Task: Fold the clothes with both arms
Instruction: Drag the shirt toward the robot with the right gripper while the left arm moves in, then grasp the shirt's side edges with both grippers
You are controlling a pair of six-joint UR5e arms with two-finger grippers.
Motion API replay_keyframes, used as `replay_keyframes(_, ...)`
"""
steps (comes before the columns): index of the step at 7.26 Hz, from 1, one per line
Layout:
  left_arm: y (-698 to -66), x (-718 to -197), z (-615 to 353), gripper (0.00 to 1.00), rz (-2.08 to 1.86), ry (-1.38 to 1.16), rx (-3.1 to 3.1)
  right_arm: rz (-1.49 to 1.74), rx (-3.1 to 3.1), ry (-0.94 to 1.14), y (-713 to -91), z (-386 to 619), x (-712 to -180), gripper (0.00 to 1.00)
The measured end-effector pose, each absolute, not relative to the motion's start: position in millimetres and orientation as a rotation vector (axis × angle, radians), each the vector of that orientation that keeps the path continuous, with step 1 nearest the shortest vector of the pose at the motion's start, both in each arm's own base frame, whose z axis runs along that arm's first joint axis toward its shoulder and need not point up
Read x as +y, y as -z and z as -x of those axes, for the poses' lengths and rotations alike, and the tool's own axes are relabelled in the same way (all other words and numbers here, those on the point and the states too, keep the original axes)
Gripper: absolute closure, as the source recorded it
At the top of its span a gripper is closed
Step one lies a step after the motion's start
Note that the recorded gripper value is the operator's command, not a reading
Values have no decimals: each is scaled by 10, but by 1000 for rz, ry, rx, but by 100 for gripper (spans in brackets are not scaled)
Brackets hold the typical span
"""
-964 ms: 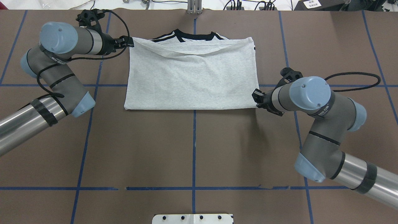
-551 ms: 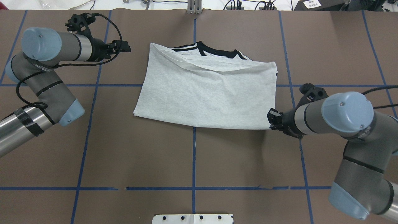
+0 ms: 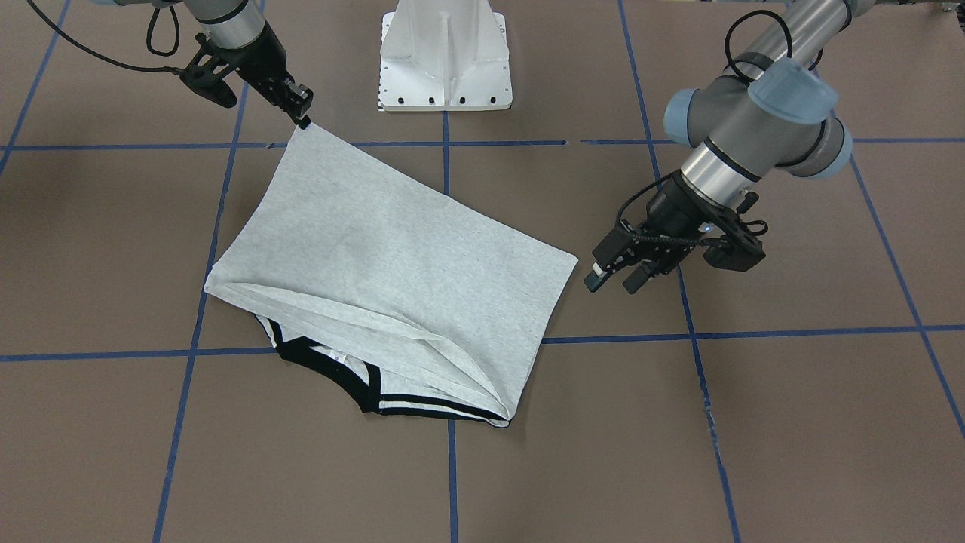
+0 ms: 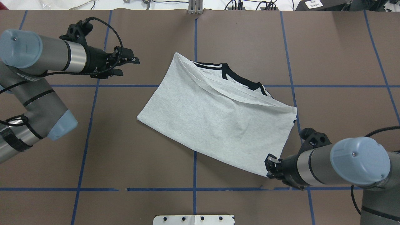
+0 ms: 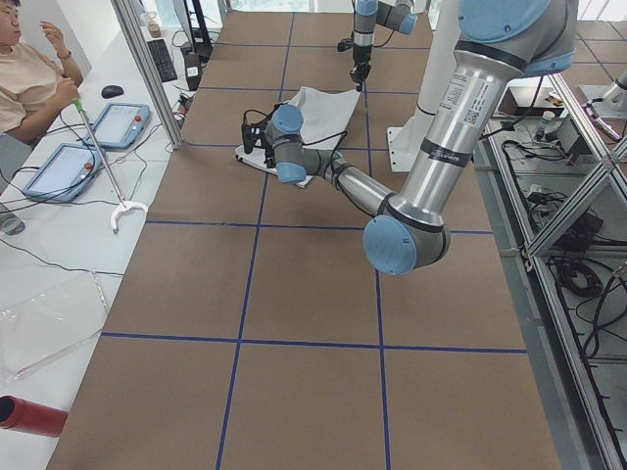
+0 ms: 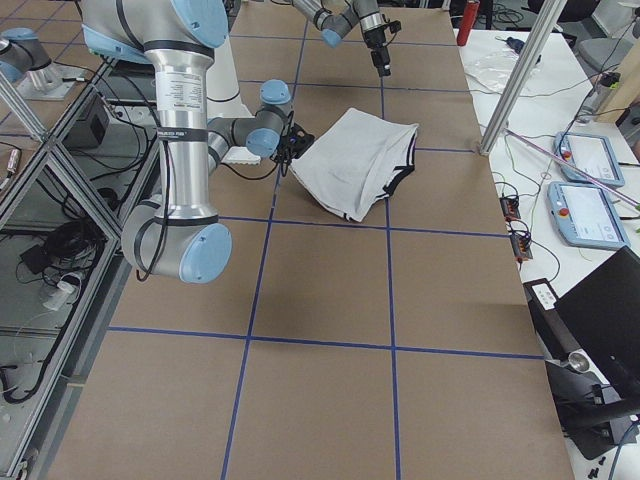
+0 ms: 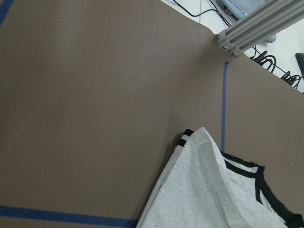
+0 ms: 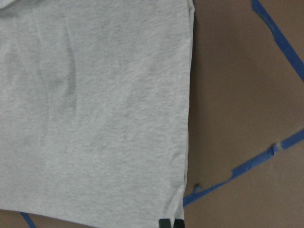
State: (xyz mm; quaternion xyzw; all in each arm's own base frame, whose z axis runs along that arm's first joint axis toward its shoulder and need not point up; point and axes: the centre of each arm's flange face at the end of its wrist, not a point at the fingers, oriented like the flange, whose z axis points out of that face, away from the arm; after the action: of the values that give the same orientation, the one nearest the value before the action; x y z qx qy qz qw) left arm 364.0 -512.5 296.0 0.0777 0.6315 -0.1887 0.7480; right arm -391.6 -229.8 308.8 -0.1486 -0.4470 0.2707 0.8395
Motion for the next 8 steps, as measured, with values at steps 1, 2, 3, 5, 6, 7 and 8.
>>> replay_keyframes(1, -2858, -4906, -3695, 0, -134, 393, 1395, 365, -941, -539, -3016, 3927, -1990, 100)
replay_keyframes(2, -2765, -4723, -3737, 0, -93, 377, 1409, 413, -932, -503, -2949, 3922, -1704, 100)
replay_keyframes(3, -2695, -4512, -3765, 0, -28, 380, 1416, 451, -913, -474, -2932, 3936, -1469, 100)
replay_keyframes(5, -2651, -4160, -3915, 0, 88, 402, 1376, 485, -873, -448, -2995, 3936, -1222, 0)
replay_keyframes(6, -2620, -4005, -4022, 0, 131, 407, 1342, 491, -878, -458, -2961, 3886, -1224, 0)
replay_keyframes(7, -2606, -3849, -4151, 0, 158, 410, 1302, 487, -907, -497, -2870, 3780, -1356, 0)
replay_keyframes(8, -2634, -3719, -4324, 3, 171, 423, 1249, 461, -938, -559, -2817, 3655, -1611, 0)
